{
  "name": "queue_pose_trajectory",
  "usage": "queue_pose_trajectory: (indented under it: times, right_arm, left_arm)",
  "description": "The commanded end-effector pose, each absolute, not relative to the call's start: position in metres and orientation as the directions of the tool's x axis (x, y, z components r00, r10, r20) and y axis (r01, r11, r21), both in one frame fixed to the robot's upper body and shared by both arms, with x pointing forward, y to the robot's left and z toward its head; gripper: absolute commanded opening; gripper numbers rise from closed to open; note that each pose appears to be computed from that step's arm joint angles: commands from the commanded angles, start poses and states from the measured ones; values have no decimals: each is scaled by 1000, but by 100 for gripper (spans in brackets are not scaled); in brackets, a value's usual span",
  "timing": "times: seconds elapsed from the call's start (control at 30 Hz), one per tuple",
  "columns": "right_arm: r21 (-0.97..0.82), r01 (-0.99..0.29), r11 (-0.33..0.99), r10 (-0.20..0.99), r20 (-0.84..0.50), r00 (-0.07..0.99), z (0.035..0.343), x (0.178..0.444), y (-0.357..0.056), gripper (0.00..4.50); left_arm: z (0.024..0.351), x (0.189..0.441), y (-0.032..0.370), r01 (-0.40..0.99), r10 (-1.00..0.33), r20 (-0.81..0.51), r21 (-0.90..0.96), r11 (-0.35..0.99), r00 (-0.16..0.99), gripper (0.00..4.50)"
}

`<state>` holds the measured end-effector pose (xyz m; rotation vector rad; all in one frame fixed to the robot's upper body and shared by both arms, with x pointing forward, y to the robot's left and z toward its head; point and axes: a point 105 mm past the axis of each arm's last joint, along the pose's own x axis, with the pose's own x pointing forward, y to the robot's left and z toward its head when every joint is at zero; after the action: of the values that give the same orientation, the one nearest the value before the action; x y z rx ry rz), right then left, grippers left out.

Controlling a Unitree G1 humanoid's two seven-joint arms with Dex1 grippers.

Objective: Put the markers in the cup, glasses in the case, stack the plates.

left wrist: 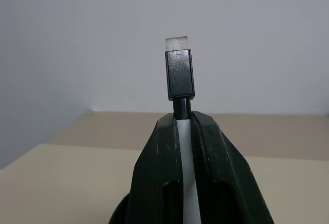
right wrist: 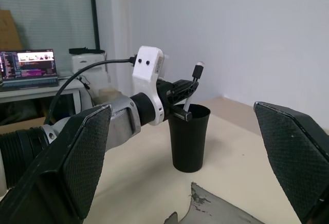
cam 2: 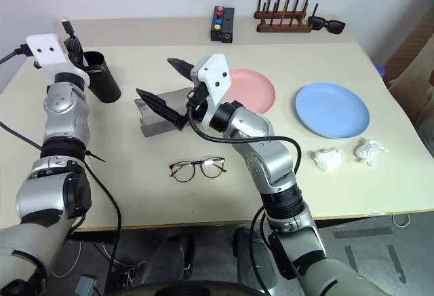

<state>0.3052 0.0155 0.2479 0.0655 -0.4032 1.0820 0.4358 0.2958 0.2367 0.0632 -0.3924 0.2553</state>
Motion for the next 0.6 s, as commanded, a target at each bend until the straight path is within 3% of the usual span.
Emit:
queue_pose_trajectory:
  times: [0.03, 0.1, 0.2, 0.47, 0.6]
  right_arm:
    - [-166, -873, 459, 843, 393, 368, 260, 296, 16, 450]
    - [-166, -873, 459, 843, 392, 369, 260, 296, 16, 450]
    - [-166, -873, 459, 843, 391, 369, 260, 296, 16, 450]
    - [-165, -872, 460, 843, 389, 371, 259, 296, 16, 450]
    - [-169, -867, 469, 842, 383, 381, 258, 298, 13, 450]
  left_arm:
    - [255, 429, 301, -275, 241, 451, 11, 961, 859, 40]
    - [255, 430, 300, -278, 245, 449, 7, 961, 859, 111]
    - [254, 430, 299, -279, 246, 447, 9, 960, 860, 258]
    - [255, 428, 300, -284, 258, 453, -13, 959, 853, 258]
    - [275, 425, 295, -234, 219, 509, -35, 972, 832, 258]
